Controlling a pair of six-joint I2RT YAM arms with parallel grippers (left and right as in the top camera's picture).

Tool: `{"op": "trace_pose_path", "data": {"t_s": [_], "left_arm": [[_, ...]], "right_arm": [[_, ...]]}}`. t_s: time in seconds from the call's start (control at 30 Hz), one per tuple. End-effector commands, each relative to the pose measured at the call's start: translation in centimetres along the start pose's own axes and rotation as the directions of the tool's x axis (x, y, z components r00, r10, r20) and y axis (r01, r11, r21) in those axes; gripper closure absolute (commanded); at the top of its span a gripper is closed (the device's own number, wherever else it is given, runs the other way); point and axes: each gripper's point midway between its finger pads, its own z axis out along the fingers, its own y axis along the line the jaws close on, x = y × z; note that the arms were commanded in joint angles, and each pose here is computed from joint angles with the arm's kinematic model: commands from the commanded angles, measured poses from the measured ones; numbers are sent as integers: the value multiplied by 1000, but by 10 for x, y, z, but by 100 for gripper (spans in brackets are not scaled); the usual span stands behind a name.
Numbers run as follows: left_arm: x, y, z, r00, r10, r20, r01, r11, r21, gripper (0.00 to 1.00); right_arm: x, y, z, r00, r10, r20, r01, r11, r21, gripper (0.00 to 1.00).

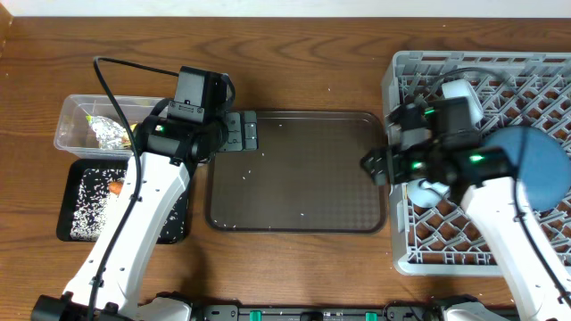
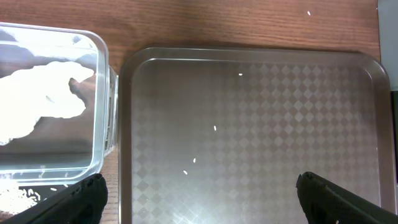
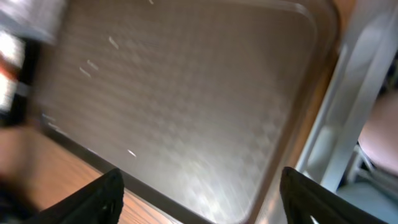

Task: Sort waste into correct bins and load items into the dishwasher rack
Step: 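Open the right gripper and withdraw it left over the rack edge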

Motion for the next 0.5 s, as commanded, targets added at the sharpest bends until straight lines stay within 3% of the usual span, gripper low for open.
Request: {"op": "trace_pose_path", "data": {"t_s": [0.0, 0.47], "left_arm": [[-9, 1, -7, 1000, 7, 29, -7, 1000, -6, 0], [-9, 1, -7, 1000, 7, 29, -7, 1000, -6, 0]], "right_arm": [[6, -11, 6, 998, -58, -29, 62, 980, 187, 1], [7, 18, 13, 994, -110, -23, 112, 984, 141, 1]]}}
